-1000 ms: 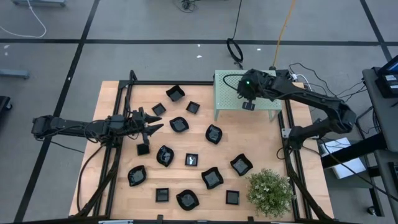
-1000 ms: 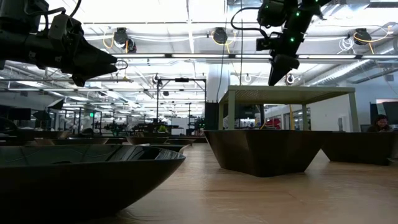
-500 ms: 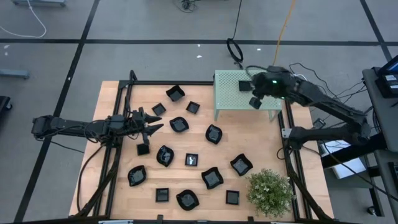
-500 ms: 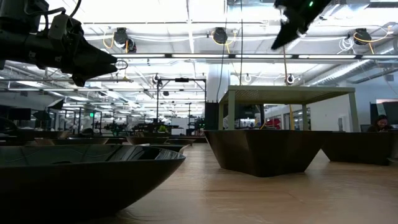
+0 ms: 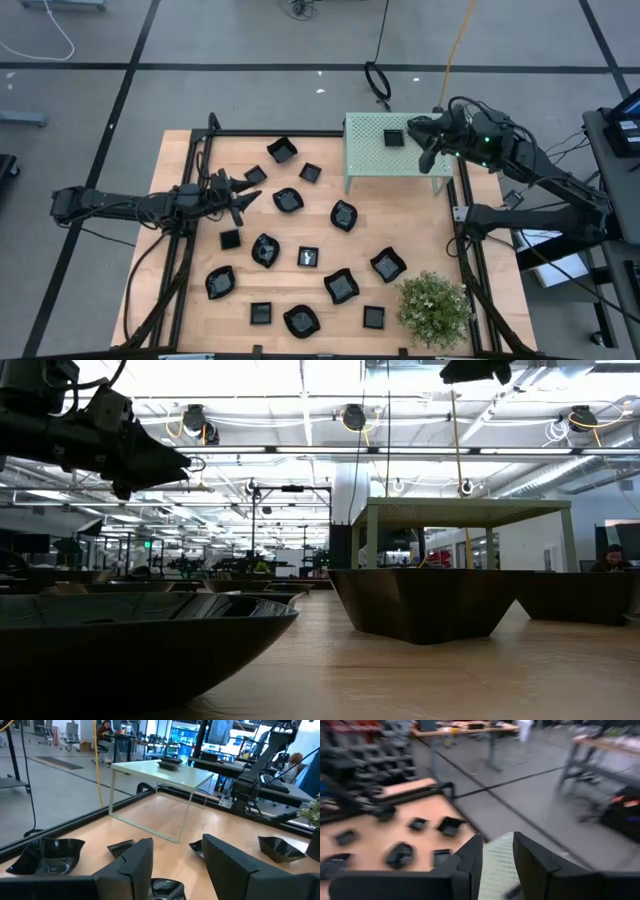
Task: Pick & Place Mini shaped plates
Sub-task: Stack the black leaf-shaped plate on top of the leaf-shaped plate on the shelf
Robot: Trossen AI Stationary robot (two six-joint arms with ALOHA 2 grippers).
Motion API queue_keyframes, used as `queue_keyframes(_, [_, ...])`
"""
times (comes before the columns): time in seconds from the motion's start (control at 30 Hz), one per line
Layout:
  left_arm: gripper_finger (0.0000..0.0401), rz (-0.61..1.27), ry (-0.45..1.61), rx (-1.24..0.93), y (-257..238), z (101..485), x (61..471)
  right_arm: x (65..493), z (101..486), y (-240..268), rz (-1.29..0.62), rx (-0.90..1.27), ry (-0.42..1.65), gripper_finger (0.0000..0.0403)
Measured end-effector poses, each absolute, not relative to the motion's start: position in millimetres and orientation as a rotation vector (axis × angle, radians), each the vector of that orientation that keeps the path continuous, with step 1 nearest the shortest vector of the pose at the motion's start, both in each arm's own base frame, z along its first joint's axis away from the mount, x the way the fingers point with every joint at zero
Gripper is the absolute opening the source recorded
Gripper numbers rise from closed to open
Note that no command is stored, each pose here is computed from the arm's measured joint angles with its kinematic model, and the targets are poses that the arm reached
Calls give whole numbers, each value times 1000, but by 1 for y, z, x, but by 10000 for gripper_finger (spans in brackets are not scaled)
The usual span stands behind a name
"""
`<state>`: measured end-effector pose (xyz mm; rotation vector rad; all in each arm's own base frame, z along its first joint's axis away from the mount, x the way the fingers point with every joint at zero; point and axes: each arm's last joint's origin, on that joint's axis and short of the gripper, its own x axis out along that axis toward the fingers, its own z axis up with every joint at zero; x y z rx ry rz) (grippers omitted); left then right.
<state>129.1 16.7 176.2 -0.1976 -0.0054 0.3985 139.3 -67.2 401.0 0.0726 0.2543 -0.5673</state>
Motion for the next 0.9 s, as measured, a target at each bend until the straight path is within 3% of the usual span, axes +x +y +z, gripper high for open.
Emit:
queue_keyframes(0.3, [175,381,-138,-307,17,187,129,179,384,-57,-349,301,330,94])
queue_keyframes(0.63, [175,364,-204,-387,17,192,128,260,324,-13,-128,258,659,93])
queue_keyframes(0.77, [175,354,-213,-443,16,192,128,274,296,11,-18,119,838,93])
queue_keyframes(0.9, [175,290,-203,-465,15,192,129,278,269,32,167,-165,1009,93])
